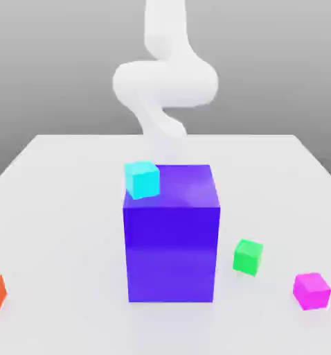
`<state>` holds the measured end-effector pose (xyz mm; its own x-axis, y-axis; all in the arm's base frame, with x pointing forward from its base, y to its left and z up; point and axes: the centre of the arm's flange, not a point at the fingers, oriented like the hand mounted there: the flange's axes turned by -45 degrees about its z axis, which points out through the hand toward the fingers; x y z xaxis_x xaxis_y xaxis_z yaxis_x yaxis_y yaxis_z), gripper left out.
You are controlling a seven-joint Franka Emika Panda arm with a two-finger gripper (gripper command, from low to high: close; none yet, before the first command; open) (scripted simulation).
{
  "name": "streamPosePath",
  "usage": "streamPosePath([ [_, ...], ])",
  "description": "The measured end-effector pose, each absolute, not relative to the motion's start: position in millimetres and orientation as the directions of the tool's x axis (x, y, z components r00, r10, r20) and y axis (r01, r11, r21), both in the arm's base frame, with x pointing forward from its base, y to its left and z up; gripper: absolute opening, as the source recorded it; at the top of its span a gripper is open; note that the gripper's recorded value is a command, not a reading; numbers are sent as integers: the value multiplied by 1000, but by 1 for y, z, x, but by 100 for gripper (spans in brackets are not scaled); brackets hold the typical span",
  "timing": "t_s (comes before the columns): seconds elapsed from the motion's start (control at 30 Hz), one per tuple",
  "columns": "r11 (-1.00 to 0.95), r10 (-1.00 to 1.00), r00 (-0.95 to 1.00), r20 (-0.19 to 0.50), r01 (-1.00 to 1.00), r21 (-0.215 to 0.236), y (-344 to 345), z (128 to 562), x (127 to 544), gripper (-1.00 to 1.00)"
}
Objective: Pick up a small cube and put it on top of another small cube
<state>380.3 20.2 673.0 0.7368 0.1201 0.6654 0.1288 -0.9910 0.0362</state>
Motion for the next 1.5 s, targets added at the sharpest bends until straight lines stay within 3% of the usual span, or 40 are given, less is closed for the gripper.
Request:
streamPosePath([
  [0.23,-846,506,709,490,519,122,99,551,446,0],
  [0.43,-599,779,534,329,789,138,174,437,458,0],
  [0.63,-251,958,232,167,962,103,247,321,429,0],
  [0.83,93,995,-93,21,995,20,279,211,383,0],
  [1.0,153,988,-153,0,988,1,284,144,373,0],
  [1.03,154,988,-154,0,988,1,284,133,373,-100],
  [1.27,155,988,-155,-1,988,-1,283,131,372,-100],
  [1.5,208,978,-208,0,978,-3,271,199,363,-100],
])
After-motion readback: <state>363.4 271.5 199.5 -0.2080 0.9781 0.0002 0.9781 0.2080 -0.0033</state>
